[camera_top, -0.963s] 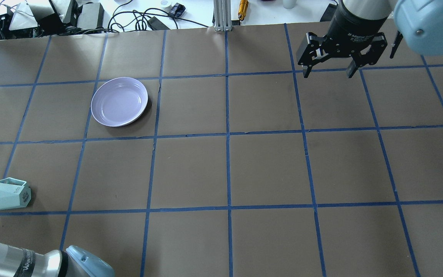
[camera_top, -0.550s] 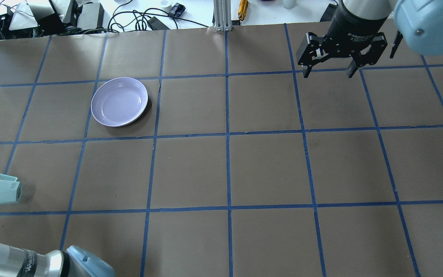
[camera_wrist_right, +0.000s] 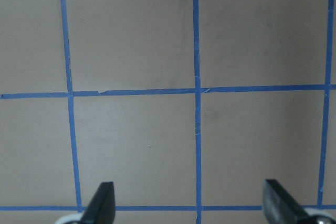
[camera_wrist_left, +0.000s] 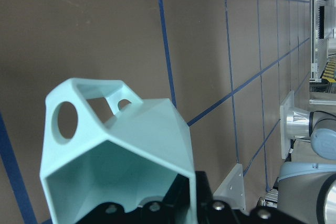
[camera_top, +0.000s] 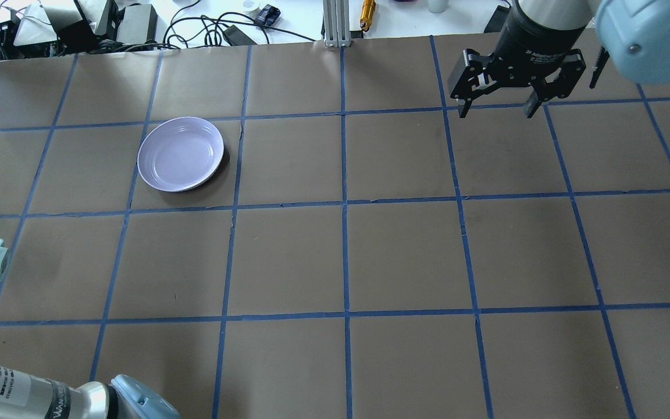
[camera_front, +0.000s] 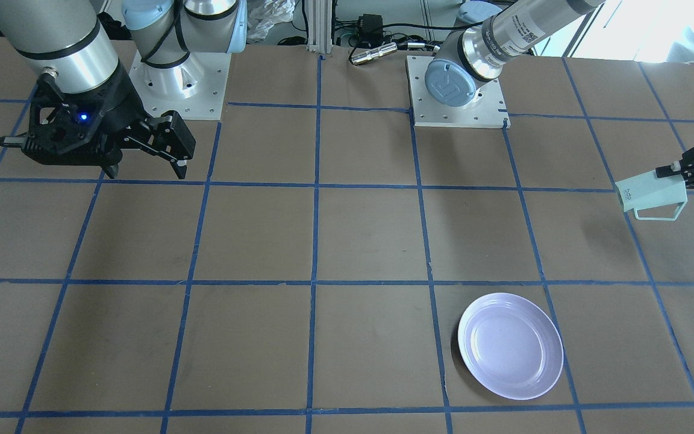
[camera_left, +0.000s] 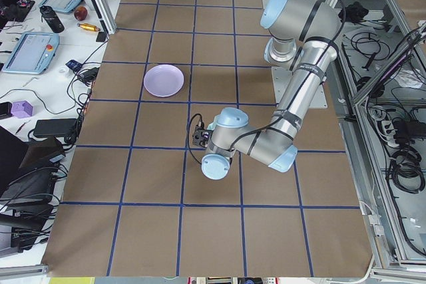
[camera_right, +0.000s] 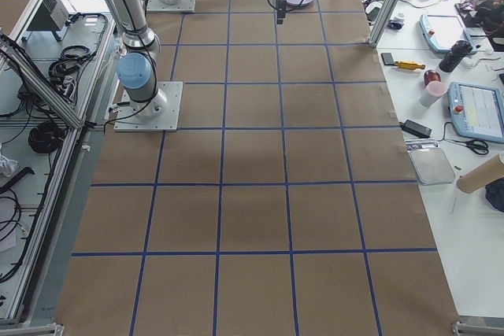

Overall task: Flip cup and place on plate
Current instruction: 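Carry the upright mug with the left gripper over the white plate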

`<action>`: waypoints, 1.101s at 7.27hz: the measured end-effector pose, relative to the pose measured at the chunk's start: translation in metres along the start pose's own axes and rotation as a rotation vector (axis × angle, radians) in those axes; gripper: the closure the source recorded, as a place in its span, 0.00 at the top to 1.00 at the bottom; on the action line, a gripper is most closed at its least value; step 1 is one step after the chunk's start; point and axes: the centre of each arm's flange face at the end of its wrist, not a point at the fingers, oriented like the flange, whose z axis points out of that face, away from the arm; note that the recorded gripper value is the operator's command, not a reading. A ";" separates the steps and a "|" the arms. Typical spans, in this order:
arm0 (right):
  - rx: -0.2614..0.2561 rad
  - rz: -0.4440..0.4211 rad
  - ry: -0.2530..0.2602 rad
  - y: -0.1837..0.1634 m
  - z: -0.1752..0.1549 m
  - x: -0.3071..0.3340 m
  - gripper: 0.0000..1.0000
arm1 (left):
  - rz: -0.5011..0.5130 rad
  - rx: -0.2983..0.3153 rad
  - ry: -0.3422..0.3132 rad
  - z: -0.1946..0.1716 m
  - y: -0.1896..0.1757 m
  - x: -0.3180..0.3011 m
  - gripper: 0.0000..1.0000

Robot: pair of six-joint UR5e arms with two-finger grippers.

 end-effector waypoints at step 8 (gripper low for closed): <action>0.000 0.002 0.000 0.000 0.000 0.000 1.00 | 0.003 -0.223 -0.457 0.079 -0.187 0.245 0.00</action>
